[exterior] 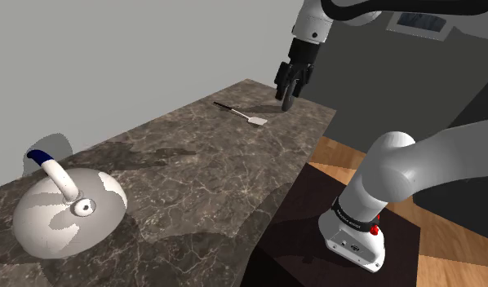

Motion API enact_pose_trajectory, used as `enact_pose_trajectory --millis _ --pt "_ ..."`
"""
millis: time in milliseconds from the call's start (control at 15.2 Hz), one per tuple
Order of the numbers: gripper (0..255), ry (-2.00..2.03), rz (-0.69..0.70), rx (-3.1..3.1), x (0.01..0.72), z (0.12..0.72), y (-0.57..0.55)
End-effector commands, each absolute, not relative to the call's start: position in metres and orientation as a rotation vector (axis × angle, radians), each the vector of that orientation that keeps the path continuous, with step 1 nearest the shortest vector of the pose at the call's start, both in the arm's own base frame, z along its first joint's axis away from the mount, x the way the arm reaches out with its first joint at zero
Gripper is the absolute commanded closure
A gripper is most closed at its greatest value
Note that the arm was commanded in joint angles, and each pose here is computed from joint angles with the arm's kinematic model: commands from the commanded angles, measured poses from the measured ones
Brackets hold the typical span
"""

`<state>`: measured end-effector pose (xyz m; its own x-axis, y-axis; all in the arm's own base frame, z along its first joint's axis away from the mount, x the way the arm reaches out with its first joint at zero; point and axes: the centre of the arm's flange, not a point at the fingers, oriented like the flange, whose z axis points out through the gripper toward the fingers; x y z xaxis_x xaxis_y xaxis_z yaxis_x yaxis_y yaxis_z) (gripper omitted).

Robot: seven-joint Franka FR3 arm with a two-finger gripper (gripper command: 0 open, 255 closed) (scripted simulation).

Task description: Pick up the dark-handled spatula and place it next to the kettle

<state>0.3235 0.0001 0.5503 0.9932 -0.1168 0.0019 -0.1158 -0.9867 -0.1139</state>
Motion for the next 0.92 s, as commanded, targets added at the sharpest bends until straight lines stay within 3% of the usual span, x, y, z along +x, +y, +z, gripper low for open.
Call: enact_pose_trajectory --millis 0,858 --pt "0 0.177 -0.013 -3.023 0.323 0.550 0.000" --pt "0 0.008 -0.057 -3.081 0.451 0.463 -0.059"
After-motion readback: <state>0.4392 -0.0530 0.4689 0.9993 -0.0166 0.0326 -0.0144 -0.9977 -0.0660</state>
